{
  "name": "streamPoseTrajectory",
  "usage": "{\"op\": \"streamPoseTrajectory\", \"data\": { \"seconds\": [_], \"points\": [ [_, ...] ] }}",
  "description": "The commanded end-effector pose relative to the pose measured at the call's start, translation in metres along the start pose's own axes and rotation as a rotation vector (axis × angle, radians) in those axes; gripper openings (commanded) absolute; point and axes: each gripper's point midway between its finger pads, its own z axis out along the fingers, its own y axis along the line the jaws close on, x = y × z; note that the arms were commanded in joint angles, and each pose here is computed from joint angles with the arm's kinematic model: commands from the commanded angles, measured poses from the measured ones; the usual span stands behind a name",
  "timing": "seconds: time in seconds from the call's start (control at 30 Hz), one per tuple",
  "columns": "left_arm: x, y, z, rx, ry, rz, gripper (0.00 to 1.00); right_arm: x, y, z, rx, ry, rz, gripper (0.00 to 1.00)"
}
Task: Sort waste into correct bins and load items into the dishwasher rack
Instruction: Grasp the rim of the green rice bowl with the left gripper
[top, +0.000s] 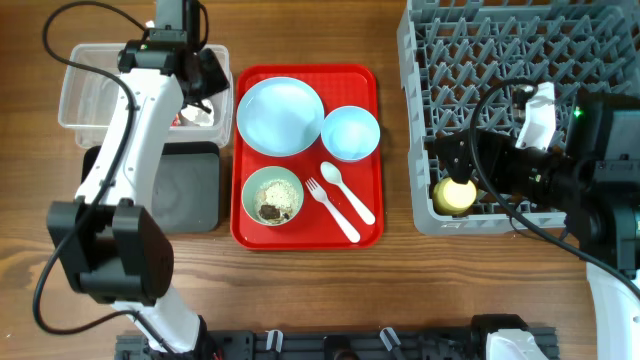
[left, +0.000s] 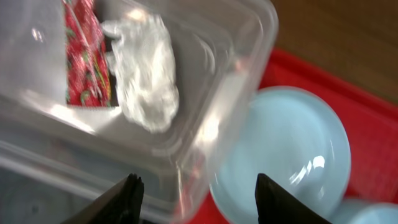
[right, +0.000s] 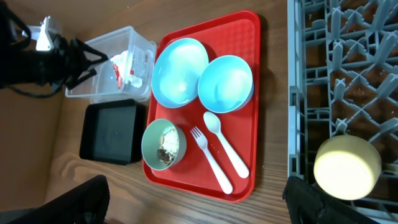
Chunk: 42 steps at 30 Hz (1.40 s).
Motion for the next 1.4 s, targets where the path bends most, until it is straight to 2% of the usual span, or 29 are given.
{"op": "streamPoseTrajectory", "data": {
  "seconds": [0.0, 0.13, 0.3, 0.4, 0.53, 0.6, 0.77, 0.9, 1.07, 1.23, 1.37],
  "points": [
    [0.029, -0.037, -0.062, 0.137, 0.014, 0.097, 0.57, -0.003, -0.002, 0.000, 0.017, -0.006, -0.022, 0.93],
    [0.092, -0.055, -0.089, 0.119, 0.142, 0.191, 0.55, -0.003, -0.003, 0.000, 0.026, -0.010, -0.021, 0.93],
    [0.160, -0.065, -0.085, 0.050, 0.285, 0.238, 0.52, -0.003, -0.004, 0.000, 0.031, -0.011, -0.022, 0.94],
    [0.194, -0.070, -0.067, 0.017, 0.316, 0.244, 0.49, -0.003, -0.004, 0.000, 0.031, -0.010, -0.012, 0.95],
    [0.229, -0.077, -0.037, 0.027, 0.321, 0.282, 0.39, -0.003, -0.004, 0.000, 0.031, -0.011, 0.004, 0.95],
    [0.245, -0.075, -0.019, 0.029, 0.321, 0.302, 0.38, -0.003, -0.004, 0.000, 0.031, -0.010, 0.004, 0.95],
    [0.261, -0.062, 0.012, 0.025, 0.311, 0.301, 0.37, -0.003, -0.004, 0.000, 0.032, -0.008, 0.006, 0.95],
    [0.263, -0.061, 0.021, 0.041, 0.293, 0.320, 0.32, -0.003, -0.004, 0.000, 0.031, -0.008, 0.006, 0.95],
    [0.262, -0.064, 0.022, 0.059, 0.283, 0.361, 0.20, -0.003, -0.004, 0.000, 0.032, -0.008, 0.006, 0.95],
    [0.268, -0.060, 0.032, 0.042, 0.308, 0.440, 0.18, -0.002, -0.004, 0.000, 0.032, -0.007, 0.006, 0.95],
    [0.270, -0.058, 0.037, 0.030, 0.318, 0.441, 0.04, -0.002, -0.004, 0.000, 0.032, -0.005, 0.007, 0.95]
  ]
}}
